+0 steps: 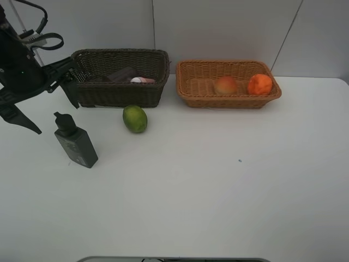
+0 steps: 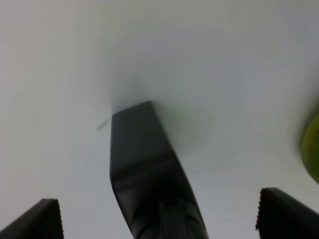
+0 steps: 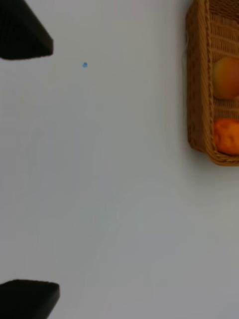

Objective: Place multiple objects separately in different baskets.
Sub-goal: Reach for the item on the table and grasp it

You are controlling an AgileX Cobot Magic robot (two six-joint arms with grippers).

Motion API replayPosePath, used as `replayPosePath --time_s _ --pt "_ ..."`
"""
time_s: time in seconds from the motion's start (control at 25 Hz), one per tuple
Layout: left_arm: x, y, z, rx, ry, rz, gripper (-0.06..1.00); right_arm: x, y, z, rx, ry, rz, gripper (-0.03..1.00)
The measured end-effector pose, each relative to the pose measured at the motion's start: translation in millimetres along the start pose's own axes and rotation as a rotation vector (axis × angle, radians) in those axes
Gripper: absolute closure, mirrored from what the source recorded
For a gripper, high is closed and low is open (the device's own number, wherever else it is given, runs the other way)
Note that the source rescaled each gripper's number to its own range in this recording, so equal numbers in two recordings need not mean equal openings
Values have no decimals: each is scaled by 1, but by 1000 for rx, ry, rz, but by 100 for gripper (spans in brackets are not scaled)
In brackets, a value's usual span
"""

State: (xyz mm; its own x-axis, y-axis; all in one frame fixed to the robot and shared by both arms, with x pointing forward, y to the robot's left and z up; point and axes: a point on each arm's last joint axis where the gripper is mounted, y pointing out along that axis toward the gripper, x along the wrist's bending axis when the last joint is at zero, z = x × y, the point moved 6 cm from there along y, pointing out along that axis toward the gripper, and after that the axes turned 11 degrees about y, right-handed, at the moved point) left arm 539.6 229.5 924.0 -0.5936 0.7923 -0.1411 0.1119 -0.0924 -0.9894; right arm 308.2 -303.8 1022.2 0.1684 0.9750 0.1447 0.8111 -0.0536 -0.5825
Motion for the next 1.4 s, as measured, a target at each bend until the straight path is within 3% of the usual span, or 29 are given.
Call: replayPosePath --time_s 0.44,0.68,0.88,1.4 --pt "-5 14 -1 24 -21 5 -5 0 0 0 0 0 0 6" --pt "-14 39 11 71 65 -33 -5 0 0 0 0 0 0 6" --pt "-24 46 13 50 76 -10 -5 0 0 0 0 0 0 6" --pt "-22 47 10 24 50 -28 -5 0 0 0 0 0 0 6"
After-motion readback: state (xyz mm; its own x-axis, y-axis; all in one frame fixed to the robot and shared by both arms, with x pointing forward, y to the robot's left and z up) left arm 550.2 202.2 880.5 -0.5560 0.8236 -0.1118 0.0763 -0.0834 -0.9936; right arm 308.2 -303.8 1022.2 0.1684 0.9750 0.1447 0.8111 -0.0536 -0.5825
